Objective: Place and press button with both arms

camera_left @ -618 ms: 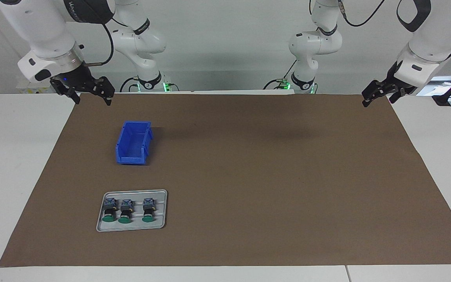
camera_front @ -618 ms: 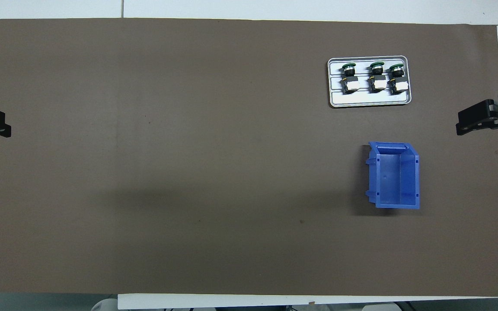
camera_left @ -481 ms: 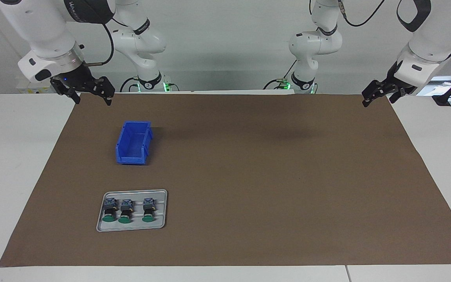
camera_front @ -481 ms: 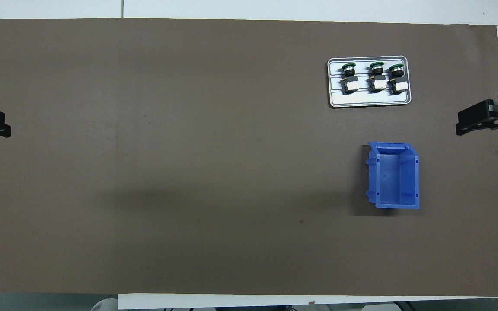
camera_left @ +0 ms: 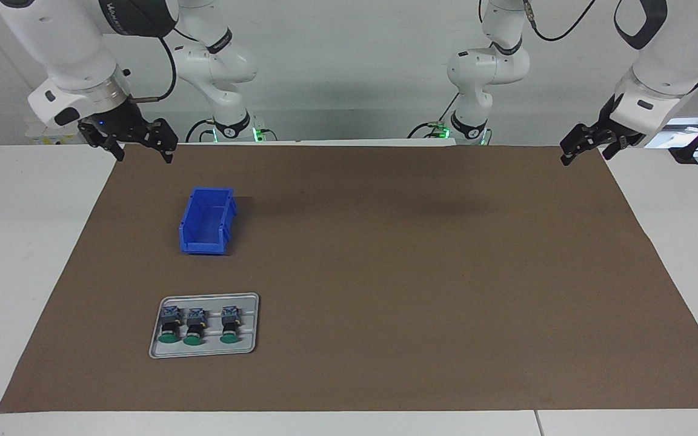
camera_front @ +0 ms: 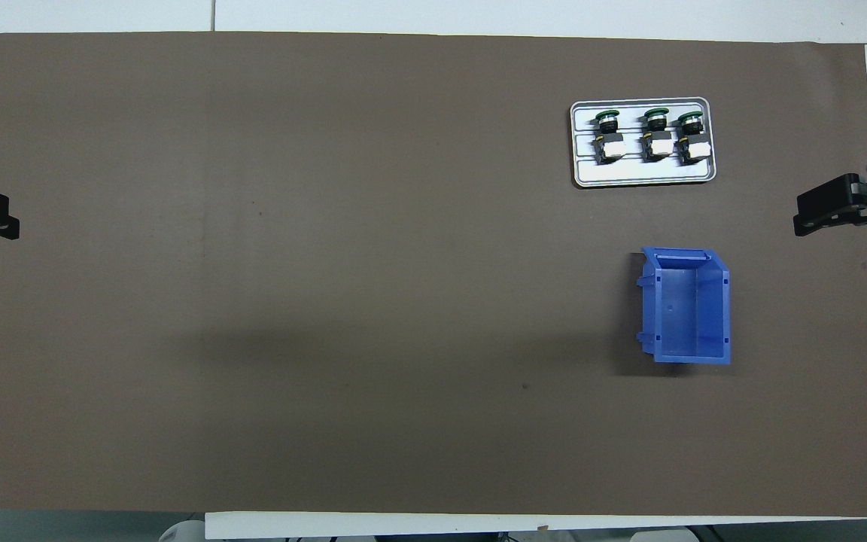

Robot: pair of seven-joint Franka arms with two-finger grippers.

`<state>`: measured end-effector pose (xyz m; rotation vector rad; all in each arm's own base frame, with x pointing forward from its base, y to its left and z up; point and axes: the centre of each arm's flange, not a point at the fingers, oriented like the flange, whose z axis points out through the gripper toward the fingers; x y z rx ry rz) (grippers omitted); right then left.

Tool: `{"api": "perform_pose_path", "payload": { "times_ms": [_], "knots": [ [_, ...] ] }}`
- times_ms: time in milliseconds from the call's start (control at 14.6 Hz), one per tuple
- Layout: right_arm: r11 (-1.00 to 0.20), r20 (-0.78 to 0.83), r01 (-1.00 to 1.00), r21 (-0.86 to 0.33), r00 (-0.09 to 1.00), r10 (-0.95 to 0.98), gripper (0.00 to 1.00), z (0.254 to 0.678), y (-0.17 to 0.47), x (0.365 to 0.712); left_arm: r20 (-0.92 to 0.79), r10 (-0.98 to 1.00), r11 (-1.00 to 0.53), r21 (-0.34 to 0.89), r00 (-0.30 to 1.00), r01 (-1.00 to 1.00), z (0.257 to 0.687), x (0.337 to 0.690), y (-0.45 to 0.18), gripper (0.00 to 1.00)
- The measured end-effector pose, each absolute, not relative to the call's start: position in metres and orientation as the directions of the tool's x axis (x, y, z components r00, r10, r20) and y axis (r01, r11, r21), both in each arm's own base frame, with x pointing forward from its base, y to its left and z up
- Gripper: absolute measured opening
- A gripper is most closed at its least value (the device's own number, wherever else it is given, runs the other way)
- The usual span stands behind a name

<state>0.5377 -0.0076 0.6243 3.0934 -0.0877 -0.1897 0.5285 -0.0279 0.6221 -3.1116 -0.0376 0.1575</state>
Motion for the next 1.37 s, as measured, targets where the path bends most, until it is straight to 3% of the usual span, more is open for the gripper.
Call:
{"api": "perform_pose_path", "payload": {
  "times_ms": [343,961,1373],
  "knots": [
    [-1.000,-0.054,-0.009,-0.023,0.999,-0.008,1.00,0.608,0.011,0.558,-0.101,0.025,-0.999,-0.027,0.995,0.023,0.622,0.528,-0.028,1.00],
    [-0.998,0.001,0.030,-0.053,1.000,0.030,1.00,0.427,0.085,0.698,-0.101,0.026,-0.999,-0.027,0.995,0.023,0.622,0.528,-0.028,1.00],
    [-0.998,0.063,0.021,-0.052,0.998,0.018,0.98,0.345,0.090,0.731,-0.101,0.026,-0.999,-0.027,0.995,0.023,0.622,0.528,-0.028,1.00]
  ]
}}
